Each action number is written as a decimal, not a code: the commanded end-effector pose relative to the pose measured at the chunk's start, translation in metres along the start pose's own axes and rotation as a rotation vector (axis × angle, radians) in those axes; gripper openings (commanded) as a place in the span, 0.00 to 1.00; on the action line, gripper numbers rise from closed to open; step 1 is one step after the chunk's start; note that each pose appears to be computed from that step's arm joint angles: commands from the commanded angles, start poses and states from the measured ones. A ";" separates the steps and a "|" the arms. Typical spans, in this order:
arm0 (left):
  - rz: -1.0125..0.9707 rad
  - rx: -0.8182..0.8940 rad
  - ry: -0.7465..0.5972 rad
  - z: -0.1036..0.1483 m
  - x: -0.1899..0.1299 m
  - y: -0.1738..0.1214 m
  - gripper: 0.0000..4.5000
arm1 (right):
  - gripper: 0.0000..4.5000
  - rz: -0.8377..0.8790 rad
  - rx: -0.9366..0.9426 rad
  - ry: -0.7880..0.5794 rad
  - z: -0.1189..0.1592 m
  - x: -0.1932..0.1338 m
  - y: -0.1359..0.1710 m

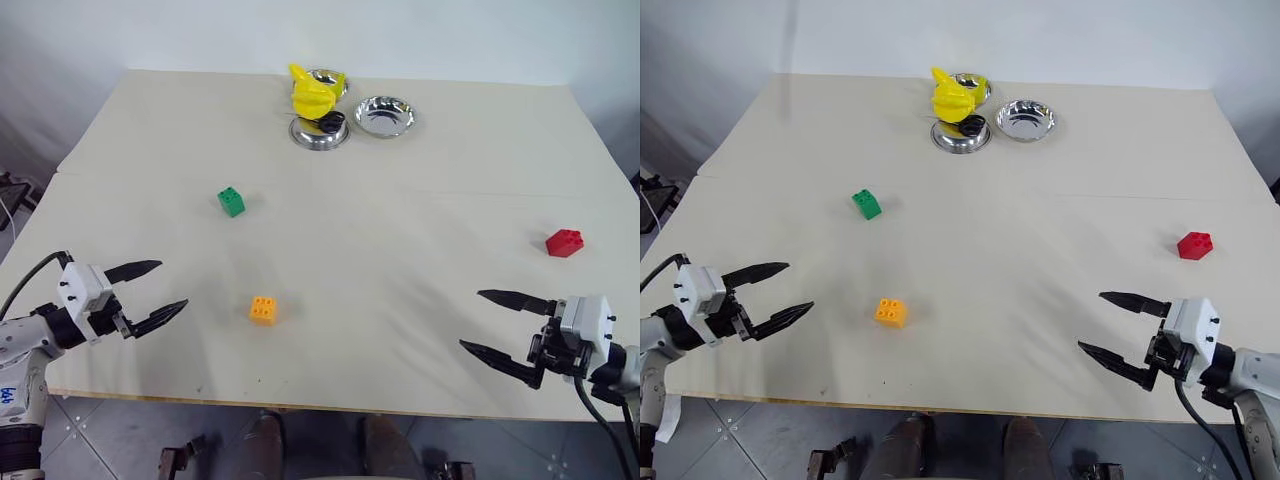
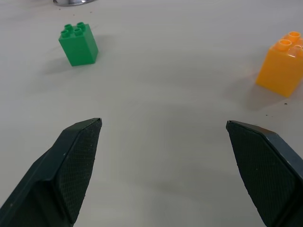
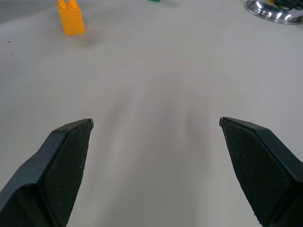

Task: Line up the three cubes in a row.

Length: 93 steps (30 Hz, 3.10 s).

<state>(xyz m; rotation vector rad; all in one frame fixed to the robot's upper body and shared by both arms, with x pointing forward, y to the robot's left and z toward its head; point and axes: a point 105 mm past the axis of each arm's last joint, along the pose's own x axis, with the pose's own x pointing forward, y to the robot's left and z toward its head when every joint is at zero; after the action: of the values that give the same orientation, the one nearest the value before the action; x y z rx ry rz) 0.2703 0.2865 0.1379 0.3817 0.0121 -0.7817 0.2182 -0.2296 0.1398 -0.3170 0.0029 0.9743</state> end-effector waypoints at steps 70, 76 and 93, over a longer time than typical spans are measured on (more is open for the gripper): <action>-0.391 0.006 -0.358 0.105 0.068 -0.058 1.00 | 1.00 -1.021 0.383 0.207 -0.049 -0.049 -0.208; -0.384 0.012 -0.355 0.105 0.065 -0.058 1.00 | 0.81 -1.011 0.405 0.201 -0.053 -0.044 -0.212; -0.386 -0.035 -0.313 0.088 0.064 -0.051 1.00 | 0.34 0.264 -0.045 -0.076 0.065 0.099 -0.095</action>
<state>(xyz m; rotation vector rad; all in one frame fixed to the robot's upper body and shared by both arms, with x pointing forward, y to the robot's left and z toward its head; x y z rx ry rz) 0.2706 0.1772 0.1899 0.1997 -0.1897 -1.2112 0.3520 -0.1944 0.2144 -0.2594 -0.0227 1.1303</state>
